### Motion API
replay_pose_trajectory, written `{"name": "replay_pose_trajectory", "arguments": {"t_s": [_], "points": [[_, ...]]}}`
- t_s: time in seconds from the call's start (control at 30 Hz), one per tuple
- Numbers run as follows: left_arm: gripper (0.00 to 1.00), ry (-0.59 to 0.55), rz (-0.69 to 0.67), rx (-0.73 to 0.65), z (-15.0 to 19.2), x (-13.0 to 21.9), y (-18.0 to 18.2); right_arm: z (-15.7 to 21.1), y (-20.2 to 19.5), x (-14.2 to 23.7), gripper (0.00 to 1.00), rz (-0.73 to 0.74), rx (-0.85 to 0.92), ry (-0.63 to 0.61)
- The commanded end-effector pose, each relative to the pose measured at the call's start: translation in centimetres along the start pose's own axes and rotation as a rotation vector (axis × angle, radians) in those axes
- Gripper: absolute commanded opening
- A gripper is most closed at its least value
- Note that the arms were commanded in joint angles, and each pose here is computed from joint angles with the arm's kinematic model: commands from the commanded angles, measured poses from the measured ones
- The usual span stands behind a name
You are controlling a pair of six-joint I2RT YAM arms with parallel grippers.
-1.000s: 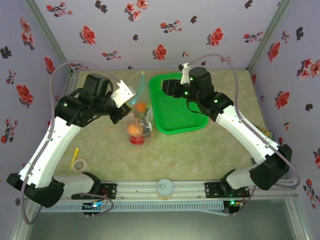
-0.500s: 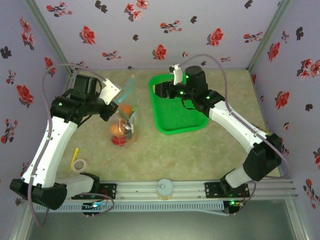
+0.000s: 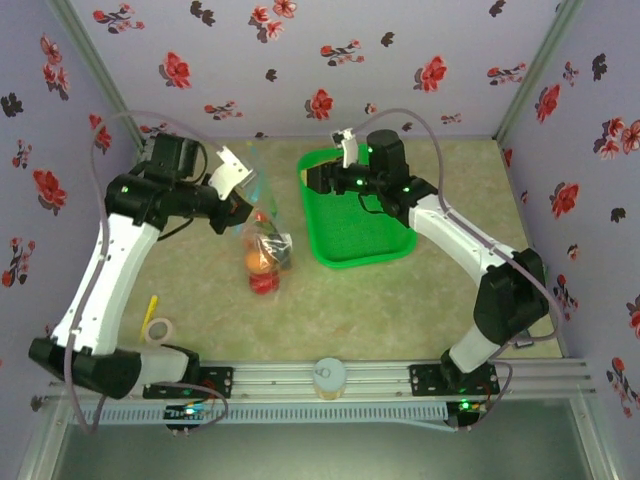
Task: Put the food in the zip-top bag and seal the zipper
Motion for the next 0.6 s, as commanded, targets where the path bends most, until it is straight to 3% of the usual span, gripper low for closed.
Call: {"name": "replay_pose_trajectory", "arguments": {"t_s": [0.0,0.17,0.4,0.57], "points": [[0.08,-0.028,0.169,-0.079,-1.4,0.0,-2.1,0.0,0.0,0.5,0.53,-0.022,0.007,-0.011],[0.08,0.013,0.248,-0.130,-1.0,-0.1,-3.3,-0.1,-1.0,1.8,0.53,-0.004,0.004,-0.029],[0.14,0.288,0.022,0.030,4.4,-2.9,1.8,0.0,-3.3,2.2,0.54,-0.044,-0.001,-0.062],[0.13,0.353,-0.075,0.083,5.9,-3.1,3.4,-0.5,-4.7,1.1,0.53,-0.172,-0.030,-0.105]]}}
Point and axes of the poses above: each hand's point on the last joint's axis, 136 mm out from that joint toward the fingers, its own x axis back along the fingers, its own y axis along the line the jaws close on, z = x × y, the point moved 5 cm from there along x, back along the fingers, and after that the axes turned 1 degree about -x, right-handed, at the moved point
